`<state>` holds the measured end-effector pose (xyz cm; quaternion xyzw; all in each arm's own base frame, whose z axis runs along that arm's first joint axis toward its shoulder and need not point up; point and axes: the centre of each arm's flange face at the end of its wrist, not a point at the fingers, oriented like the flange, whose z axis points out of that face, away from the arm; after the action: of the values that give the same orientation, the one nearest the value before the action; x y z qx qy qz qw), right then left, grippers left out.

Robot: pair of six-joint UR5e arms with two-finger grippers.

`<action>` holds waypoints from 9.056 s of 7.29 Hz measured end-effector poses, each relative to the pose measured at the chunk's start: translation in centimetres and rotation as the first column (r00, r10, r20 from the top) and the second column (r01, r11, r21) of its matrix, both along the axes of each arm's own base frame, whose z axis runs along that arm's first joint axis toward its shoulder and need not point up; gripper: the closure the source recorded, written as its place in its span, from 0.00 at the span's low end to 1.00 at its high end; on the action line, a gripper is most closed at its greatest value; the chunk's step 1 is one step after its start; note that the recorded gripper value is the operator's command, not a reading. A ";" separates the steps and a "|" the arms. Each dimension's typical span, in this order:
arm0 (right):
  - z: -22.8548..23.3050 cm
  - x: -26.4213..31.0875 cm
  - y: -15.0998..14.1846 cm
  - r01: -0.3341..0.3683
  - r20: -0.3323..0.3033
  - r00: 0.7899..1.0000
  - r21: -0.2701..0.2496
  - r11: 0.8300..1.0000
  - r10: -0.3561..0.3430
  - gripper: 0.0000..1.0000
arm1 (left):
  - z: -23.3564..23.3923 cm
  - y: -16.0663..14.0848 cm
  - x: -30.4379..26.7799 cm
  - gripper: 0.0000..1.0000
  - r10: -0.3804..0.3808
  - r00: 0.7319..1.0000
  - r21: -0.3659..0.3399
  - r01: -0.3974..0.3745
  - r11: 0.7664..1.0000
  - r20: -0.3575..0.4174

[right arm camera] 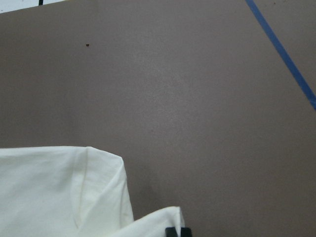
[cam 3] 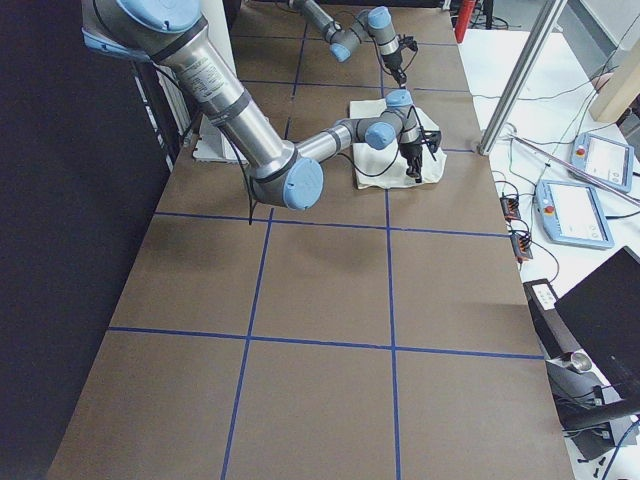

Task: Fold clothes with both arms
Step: 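Lay the hem down near the collar and open both grippers, then move the right gripper to the folded shirt's side edge and grasp it, then drag the folded shirt toward the robot with the right gripper, then grasp the shirt's far edge with both grippers and lift it, then pull the shirt straight with both grippers, rotating it square to the robot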

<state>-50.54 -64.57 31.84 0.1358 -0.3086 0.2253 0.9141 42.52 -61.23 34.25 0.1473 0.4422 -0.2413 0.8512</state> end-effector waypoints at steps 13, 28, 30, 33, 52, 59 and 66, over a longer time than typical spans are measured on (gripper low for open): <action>2.0 2.3 12.6 0.034 0.137 0.990 -0.006 0.999 -0.033 0.37 | 0.0 1.4 0.2 0.61 0.050 0.999 0.041 -0.050 0.998 -0.018; -0.3 6.6 23.6 -0.078 0.322 0.940 -0.127 0.989 0.115 1.00 | 0.0 1.4 0.0 0.63 0.001 1.000 0.058 -0.002 0.998 0.008; -1.1 11.3 36.9 0.064 0.335 0.942 -0.197 0.978 0.005 1.00 | -1.1 1.7 -0.2 0.63 0.003 1.000 0.068 -0.003 0.998 -0.010; -5.4 12.2 50.7 0.262 0.281 0.943 -0.305 0.916 -0.176 0.00 | -6.7 5.7 0.6 0.62 0.062 0.990 0.092 -0.050 0.995 -0.130; -6.1 7.6 27.8 -0.077 0.148 0.984 -0.165 0.983 0.102 0.00 | -5.1 23.3 12.8 1.00 0.170 0.969 -0.219 -0.207 0.953 -0.180; -6.5 5.4 27.6 -0.031 0.274 0.960 -0.127 0.991 0.065 0.00 | -4.0 12.9 7.1 1.00 0.130 0.990 -0.045 -0.133 0.990 -0.062; -9.3 3.0 30.2 0.030 0.418 0.908 -0.108 0.994 0.018 0.02 | -9.0 -3.8 7.6 0.62 0.020 0.981 0.098 -0.001 0.995 -0.194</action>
<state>-47.50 -34.39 22.52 0.0319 -0.4846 0.2632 0.8336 50.17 -64.98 25.25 0.1620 0.5355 -0.2283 0.7968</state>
